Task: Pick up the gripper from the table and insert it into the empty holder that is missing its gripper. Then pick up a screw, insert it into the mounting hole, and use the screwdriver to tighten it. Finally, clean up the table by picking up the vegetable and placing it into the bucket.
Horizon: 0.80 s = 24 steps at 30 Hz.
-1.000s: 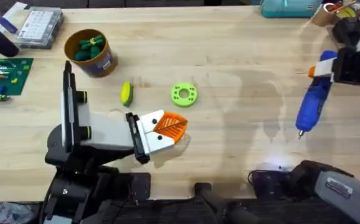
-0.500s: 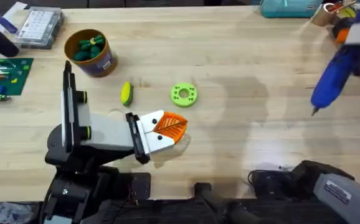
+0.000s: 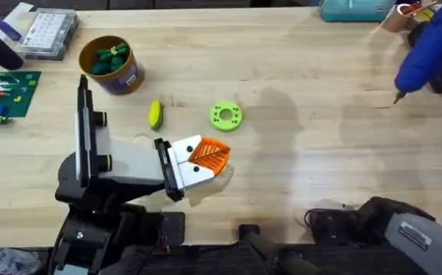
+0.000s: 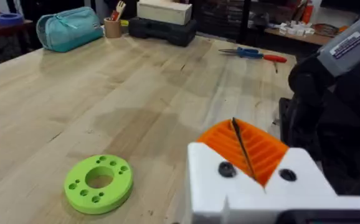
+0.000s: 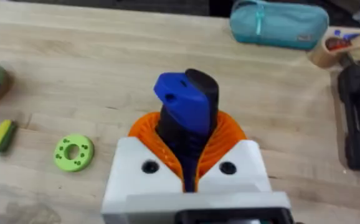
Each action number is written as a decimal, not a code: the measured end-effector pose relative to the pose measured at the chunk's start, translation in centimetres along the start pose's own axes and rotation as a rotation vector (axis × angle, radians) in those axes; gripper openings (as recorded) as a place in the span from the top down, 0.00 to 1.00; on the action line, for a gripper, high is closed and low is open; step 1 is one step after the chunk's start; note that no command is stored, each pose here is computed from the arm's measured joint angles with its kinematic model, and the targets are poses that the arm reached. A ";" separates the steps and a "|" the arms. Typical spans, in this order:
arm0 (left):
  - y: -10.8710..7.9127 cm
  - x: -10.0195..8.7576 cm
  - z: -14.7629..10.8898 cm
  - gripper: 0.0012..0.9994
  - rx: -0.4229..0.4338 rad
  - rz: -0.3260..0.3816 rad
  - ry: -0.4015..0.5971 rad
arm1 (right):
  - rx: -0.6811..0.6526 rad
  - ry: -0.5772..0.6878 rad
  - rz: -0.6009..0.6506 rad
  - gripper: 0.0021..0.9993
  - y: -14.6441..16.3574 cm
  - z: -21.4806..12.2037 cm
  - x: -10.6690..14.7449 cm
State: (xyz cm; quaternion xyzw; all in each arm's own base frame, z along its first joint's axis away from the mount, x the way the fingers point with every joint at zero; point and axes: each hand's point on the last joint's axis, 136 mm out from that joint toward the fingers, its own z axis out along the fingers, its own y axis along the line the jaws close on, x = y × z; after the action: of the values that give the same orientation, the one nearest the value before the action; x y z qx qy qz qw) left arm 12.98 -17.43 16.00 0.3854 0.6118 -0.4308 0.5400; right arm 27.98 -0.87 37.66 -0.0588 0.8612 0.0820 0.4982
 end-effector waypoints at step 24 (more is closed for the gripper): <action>0.0 0.0 0.0 0.98 0.000 0.000 0.000 | -0.515 -0.391 -0.189 0.95 11.5 -5.8 -9.9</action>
State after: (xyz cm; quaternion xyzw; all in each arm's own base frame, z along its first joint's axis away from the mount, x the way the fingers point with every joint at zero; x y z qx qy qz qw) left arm 12.98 -17.43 16.00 0.3854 0.6118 -0.4308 0.5400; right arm 25.85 9.44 50.06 -0.2456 0.6911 0.2599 0.6281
